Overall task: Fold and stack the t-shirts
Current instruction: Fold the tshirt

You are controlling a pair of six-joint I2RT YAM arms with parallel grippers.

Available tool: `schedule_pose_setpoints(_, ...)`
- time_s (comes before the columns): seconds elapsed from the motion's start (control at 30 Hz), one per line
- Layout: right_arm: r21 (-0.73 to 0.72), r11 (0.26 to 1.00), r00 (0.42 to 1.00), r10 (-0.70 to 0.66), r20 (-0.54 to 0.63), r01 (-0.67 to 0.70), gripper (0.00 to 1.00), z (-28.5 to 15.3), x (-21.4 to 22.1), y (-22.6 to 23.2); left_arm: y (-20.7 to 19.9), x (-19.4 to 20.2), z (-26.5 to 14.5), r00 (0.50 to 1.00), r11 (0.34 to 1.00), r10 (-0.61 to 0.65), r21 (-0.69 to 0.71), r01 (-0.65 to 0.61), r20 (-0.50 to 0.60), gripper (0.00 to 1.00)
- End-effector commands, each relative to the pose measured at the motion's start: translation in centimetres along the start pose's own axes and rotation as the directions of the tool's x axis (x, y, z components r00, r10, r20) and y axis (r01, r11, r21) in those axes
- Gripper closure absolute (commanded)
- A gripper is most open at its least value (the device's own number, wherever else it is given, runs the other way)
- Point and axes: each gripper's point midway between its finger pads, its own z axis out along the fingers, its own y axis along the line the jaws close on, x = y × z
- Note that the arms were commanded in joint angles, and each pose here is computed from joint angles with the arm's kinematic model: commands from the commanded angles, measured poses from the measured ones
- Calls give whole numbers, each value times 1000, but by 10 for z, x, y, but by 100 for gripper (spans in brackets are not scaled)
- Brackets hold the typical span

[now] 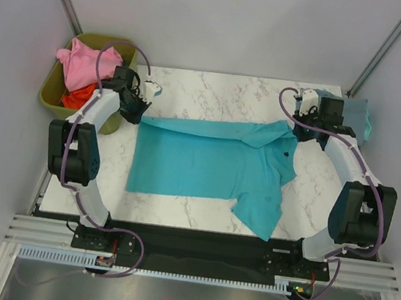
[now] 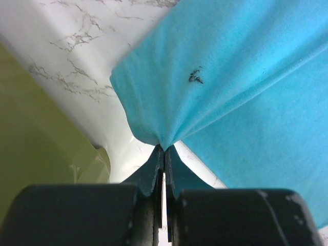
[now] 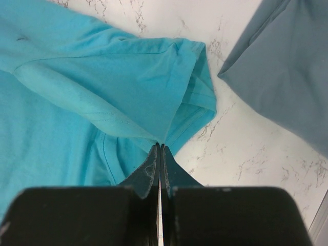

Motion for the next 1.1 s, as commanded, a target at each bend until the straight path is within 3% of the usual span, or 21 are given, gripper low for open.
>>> schedule_pose_setpoints(0.0, -14, 1000, 999, -20, 34, 20, 100, -13, -7, 5, -3, -8, -15, 999, 1000, -7, -10, 8, 51, 98)
schedule_pose_setpoints(0.57, -53, 998, 999, -33, -13, 33, 100, -20, 17, 18, -14, 12, -2, 1000, 999, -22, 25, 22, 0, 98)
schedule_pose_setpoints(0.83, -79, 997, 996, -31, -87, 24, 100, -2, 50, 23, -21, 28, 14, 998, 998, -34, 59, 37, -49, 98)
schedule_pose_setpoints(1.07, -87, 996, 995, -22, -95, 14, 100, 14, 48, 19, -20, 29, 19, 998, 997, -36, 64, 40, -58, 98)
